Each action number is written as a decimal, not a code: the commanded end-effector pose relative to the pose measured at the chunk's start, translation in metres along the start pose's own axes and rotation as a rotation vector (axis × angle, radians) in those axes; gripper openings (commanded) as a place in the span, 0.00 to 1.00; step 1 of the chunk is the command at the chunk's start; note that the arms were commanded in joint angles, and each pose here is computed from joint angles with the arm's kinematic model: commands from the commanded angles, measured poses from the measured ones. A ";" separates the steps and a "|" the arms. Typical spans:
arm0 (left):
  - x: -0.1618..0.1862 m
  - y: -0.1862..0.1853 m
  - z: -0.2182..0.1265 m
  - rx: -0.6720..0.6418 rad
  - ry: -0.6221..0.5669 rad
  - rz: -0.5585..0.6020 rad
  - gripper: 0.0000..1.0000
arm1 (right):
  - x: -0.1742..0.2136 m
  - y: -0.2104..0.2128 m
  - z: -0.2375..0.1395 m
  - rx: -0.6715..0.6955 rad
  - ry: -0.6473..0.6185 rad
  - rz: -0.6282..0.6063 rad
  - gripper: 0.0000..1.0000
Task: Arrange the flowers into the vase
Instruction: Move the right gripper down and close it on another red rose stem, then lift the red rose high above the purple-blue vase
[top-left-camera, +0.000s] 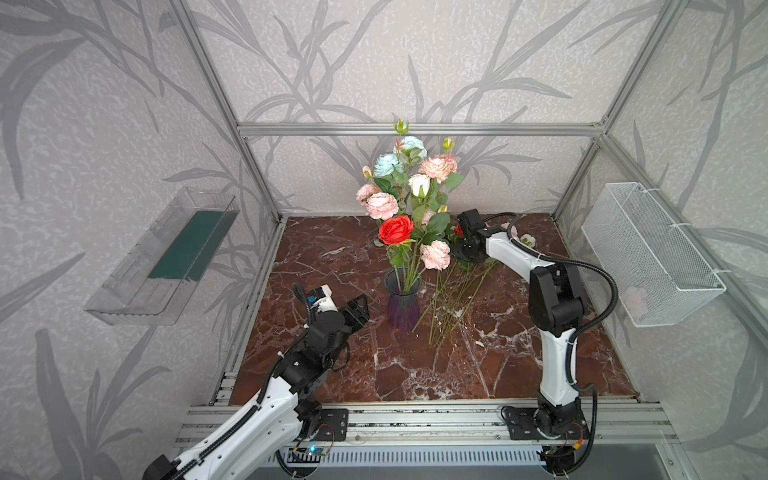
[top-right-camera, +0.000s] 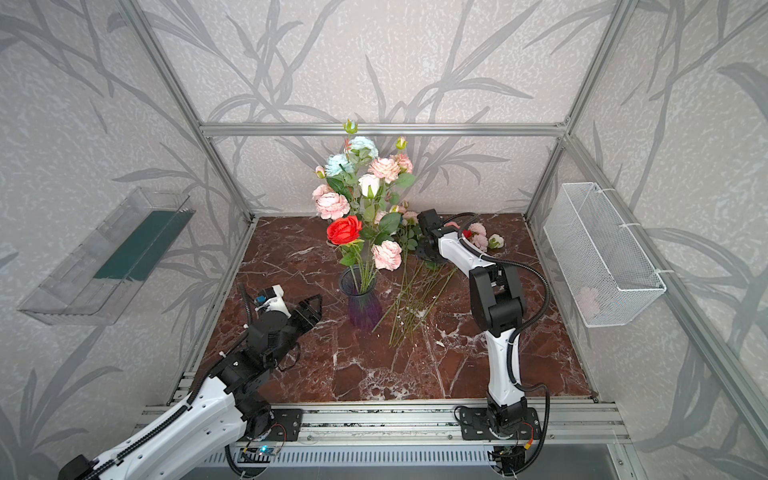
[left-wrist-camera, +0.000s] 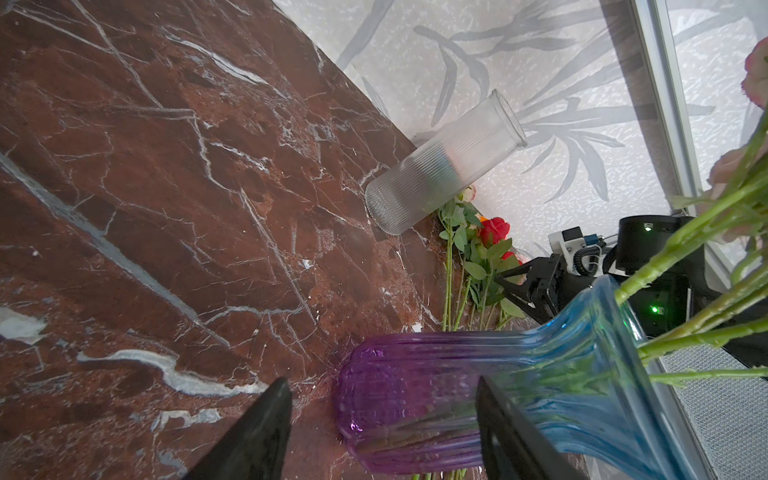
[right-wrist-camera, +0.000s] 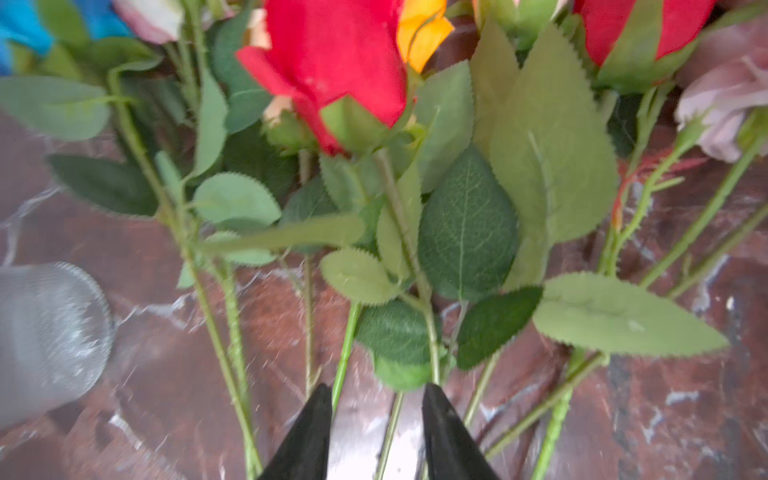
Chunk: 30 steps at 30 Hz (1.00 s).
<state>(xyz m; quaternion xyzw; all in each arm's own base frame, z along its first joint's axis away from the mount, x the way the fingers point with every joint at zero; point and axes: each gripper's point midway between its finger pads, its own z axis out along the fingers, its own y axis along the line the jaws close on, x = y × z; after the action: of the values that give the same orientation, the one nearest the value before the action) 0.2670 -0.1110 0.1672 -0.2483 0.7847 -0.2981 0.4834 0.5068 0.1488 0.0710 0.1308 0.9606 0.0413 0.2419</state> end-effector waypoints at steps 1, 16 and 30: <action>-0.008 -0.009 0.000 0.029 -0.025 -0.009 0.71 | 0.011 -0.018 0.013 0.069 0.090 -0.005 0.38; -0.009 0.000 -0.005 0.018 -0.034 -0.018 0.71 | 0.028 -0.023 0.032 0.064 0.159 0.022 0.12; -0.024 -0.010 -0.011 0.030 -0.070 0.022 0.71 | 0.001 -0.009 -0.054 -0.044 -0.010 -0.063 0.00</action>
<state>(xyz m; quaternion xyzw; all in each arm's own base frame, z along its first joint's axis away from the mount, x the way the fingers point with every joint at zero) 0.2665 -0.1027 0.1804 -0.2461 0.7714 -0.3017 0.5034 0.4740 0.1352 0.0621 0.1145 0.9743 0.0373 0.1903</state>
